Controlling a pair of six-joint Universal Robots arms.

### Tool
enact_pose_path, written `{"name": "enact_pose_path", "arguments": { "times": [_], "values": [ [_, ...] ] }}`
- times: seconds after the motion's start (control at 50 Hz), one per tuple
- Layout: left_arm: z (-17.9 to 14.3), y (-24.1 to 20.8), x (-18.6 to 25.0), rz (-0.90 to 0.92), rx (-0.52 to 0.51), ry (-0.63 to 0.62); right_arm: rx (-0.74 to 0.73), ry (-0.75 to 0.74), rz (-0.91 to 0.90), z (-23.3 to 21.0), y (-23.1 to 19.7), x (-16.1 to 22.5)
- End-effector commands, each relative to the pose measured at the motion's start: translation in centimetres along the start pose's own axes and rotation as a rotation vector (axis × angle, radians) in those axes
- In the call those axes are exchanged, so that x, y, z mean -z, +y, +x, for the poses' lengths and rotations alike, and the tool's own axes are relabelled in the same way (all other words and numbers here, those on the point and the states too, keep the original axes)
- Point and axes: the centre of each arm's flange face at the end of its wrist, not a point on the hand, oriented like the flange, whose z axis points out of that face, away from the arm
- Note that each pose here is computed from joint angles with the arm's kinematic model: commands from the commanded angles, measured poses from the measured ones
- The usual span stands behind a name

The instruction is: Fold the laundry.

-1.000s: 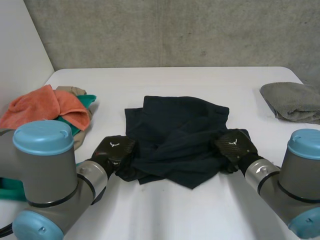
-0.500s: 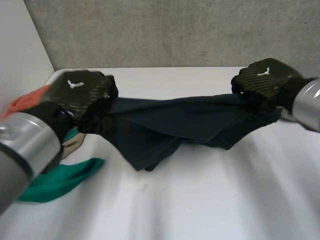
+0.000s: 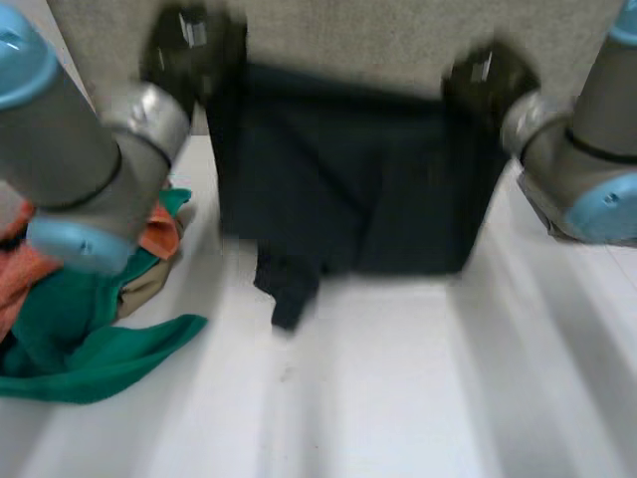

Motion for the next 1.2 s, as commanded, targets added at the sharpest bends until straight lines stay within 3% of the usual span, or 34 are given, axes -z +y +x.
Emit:
{"name": "enact_pose_path", "arguments": {
  "times": [0.02,0.1,0.26,0.42,0.54,0.64,0.8,0.9,0.98,1.08,1.2],
  "values": [
    [-4.0,-8.6,-2.8,0.550,-0.079,-0.166,-0.056,0.379,0.646,6.5,-8.0,-0.6],
    [-4.1,-7.9,-2.7,0.515,-0.080,-0.158,-0.076,0.344,0.710,6.2,-8.2,0.0],
    [-2.0,-2.0,-0.4,0.236,-0.036,-0.071,-0.151,0.197,0.450,3.0,-3.5,-0.7],
    [4.5,7.4,5.7,-0.114,0.040,0.123,-0.224,-0.130,0.065,-6.2,5.5,0.9],
    [8.5,12.2,10.7,-0.324,0.086,0.244,-0.198,-0.324,-0.135,-10.7,8.6,4.4],
    [9.4,12.1,13.1,-0.400,0.123,0.283,-0.215,-0.434,-0.244,-11.3,8.6,7.3],
    [7.9,7.3,17.2,-0.611,0.160,0.349,-0.232,-0.558,-0.421,-9.0,6.0,12.7],
    [7.2,2.6,23.3,-0.858,0.139,0.554,-0.130,-0.760,-0.652,-7.5,4.5,19.7],
    [7.4,1.2,26.3,-0.973,0.114,0.707,0.026,-0.863,-0.619,-7.5,4.4,22.3],
    [8.1,2.9,25.0,-0.934,0.090,0.691,0.034,-0.865,-0.597,-8.3,5.2,21.5],
    [8.2,6.9,19.9,-0.884,0.013,0.527,-0.029,-0.824,-0.644,-9.4,6.9,18.6]
  ]
}}
